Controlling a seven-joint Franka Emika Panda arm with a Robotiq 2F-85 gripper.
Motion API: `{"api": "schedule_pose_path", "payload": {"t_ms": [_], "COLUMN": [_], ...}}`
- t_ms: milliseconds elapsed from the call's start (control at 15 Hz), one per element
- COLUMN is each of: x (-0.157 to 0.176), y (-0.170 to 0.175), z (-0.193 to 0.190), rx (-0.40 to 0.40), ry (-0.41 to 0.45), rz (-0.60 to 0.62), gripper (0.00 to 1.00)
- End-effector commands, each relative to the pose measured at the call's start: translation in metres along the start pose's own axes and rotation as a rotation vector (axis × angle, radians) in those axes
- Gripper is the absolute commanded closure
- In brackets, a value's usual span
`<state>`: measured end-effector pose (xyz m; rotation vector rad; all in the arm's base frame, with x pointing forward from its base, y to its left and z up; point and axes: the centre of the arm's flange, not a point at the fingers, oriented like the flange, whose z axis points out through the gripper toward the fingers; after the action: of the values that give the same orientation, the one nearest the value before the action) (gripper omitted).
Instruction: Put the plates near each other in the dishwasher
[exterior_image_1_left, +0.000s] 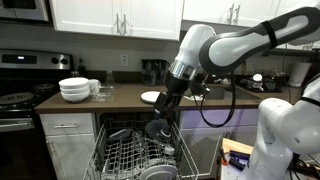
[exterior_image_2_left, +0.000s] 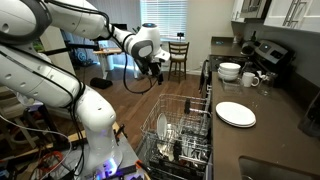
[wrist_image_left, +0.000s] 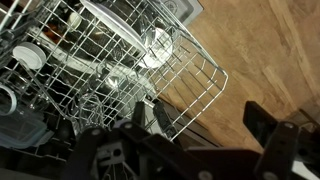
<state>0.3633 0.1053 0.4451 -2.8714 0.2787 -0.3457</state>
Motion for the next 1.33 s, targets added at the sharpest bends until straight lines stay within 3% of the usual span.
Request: {"api": "schedule_pose_path", "payload": {"t_ms": [0, 200, 667, 1200, 1267], "x": [0.001, 0.009, 0.053, 0.091, 0.070], "y": [0.008, 0.033, 0.102, 0.110, 0.112], "z": [0.012, 0.020, 0.003, 0.025, 0.010], "rx": [-0.047, -0.170, -0.457, -0.717, -0.657], "ry": [-0.029, -0.037, 0.051, 0.045, 0.037], "rz": [-0.009, -0.042, -0.122, -0.342, -0.313], "gripper": [0.00, 0.00, 0.00, 0.00, 0.00]}}
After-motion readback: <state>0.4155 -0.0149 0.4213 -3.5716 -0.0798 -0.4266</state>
